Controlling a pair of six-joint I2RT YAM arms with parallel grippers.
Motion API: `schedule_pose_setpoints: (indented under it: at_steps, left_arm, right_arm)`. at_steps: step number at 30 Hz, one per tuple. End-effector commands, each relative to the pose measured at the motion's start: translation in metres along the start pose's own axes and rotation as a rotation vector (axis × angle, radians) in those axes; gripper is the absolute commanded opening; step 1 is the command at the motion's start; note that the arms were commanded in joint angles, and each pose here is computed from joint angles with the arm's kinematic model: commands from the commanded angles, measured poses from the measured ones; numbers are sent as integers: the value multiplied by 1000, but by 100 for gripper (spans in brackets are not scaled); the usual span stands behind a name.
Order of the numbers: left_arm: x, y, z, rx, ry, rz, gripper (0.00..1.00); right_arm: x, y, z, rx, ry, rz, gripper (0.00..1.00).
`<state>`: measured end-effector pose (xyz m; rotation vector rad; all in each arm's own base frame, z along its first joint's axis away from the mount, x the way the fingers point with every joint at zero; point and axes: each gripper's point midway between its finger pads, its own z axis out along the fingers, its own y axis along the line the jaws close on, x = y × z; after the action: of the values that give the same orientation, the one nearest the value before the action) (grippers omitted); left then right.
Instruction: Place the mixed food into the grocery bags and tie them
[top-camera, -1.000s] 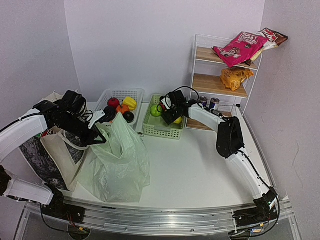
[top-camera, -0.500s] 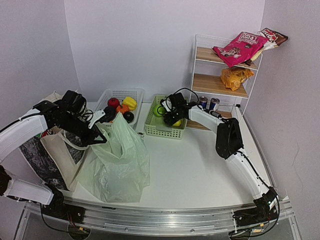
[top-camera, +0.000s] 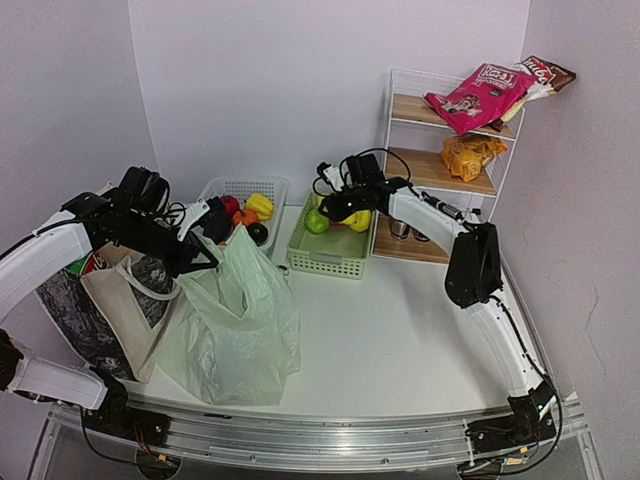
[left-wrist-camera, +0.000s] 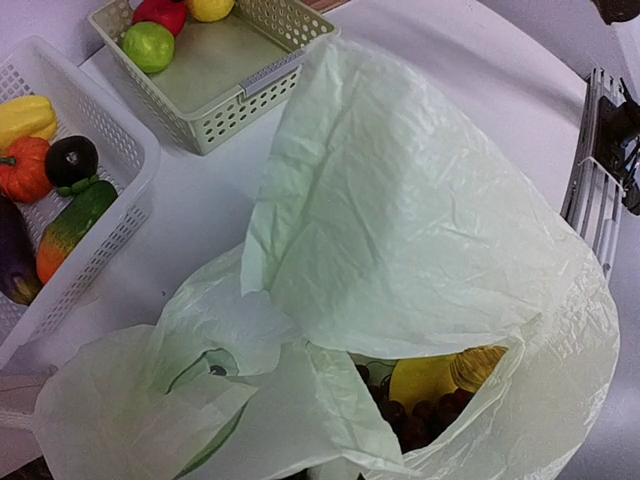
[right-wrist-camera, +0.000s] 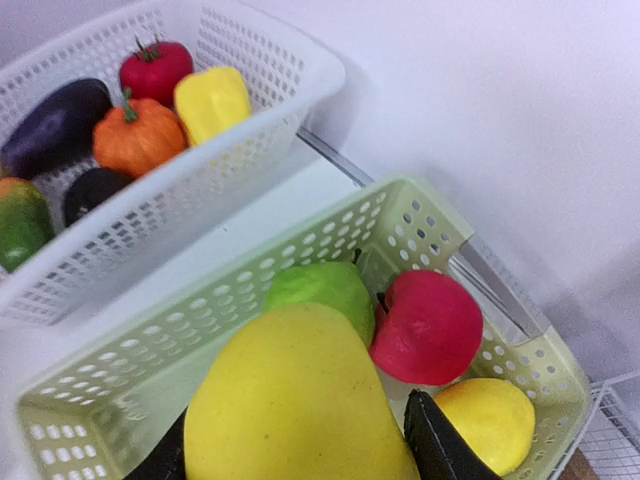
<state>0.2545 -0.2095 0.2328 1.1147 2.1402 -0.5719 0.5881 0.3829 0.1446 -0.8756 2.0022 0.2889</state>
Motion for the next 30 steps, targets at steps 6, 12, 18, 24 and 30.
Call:
schedule_pose_setpoints:
  at_steps: [6, 12, 18, 24, 30]
  left_arm:
    - [-30, -4, -27, -26, -145, 43, 0]
    - [-31, -7, -28, -25, -186, 61, 0]
    - [-36, -10, -31, -20, -217, 83, 0]
    - [-35, -13, -36, -20, -231, 86, 0]
    - [-39, -12, -39, -29, -244, 92, 0]
  right_arm:
    - [-45, 123, -138, -463, -110, -85, 10]
    - [38, 176, -159, -557, 71, -84, 6]
    - [98, 149, -126, -430, 226, -42, 3]
    - [123, 115, -94, -338, 295, 26, 2]
    - [125, 93, -74, -279, 306, 36, 2]
